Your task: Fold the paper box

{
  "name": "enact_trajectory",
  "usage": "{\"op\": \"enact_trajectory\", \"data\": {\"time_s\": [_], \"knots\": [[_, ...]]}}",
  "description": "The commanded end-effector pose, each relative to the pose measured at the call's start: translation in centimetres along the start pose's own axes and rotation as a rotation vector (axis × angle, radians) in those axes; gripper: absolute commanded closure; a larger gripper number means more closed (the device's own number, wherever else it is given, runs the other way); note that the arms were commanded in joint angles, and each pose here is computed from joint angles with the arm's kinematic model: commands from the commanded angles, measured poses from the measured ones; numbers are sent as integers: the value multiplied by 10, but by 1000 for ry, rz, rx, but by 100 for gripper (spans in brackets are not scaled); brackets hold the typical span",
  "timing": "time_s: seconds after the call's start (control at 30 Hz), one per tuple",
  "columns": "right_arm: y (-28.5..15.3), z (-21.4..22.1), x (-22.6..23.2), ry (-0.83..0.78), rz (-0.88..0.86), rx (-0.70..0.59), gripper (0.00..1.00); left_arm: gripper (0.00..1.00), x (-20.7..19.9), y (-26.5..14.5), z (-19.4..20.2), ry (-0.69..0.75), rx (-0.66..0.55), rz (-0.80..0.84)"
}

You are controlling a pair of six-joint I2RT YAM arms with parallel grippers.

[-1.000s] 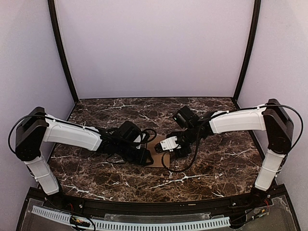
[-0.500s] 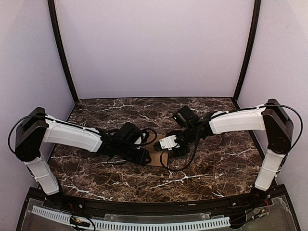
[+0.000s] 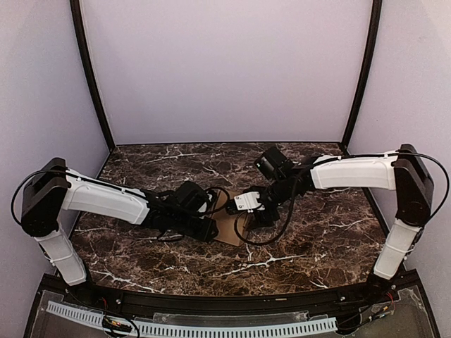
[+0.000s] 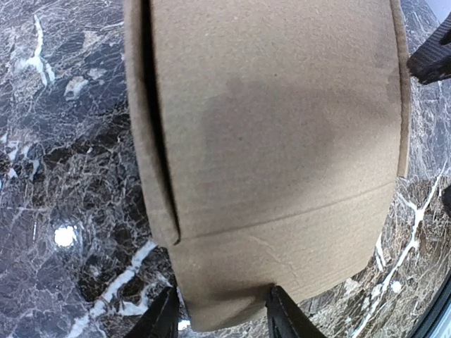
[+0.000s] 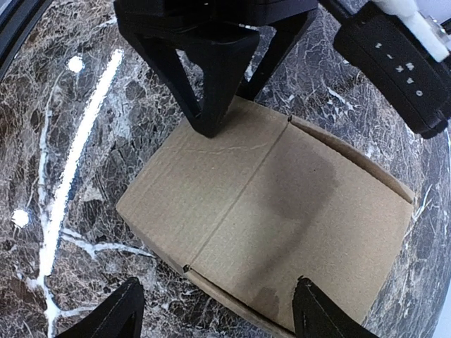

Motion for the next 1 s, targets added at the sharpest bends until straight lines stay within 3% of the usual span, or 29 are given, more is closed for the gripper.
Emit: {"op": "enact_trajectory", "data": {"time_s": [0.0,0.2,0.47,0.77,0.97], "knots": [[-16,-10,-11,95,-26,-72,28,57,5,-8,5,15,12,-27],[-22,-12,-40,204,-8,-125,26,57,4,-10,3,22,6,-31],[-30,-10,-14,19,-7,-88,23,55,-10,-31,-16,2,8,43],[-32,3,0,-72,14,-48,25,51,-7,-54,-33,-4,-10,32],[-23,8,-1,-146,50,-31,28,55,0,-49,-32,-72,-11,86]]}}
Point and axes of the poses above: each gripper's point midway between its finger pads, its own y axis out along the fingers, its own x axis along the line the jaws close on, z = x × y, the point moved 6 cm from there along -y, back along the fingers, and after that the axes turned 10 degrees about y, right-handed, at the moved point
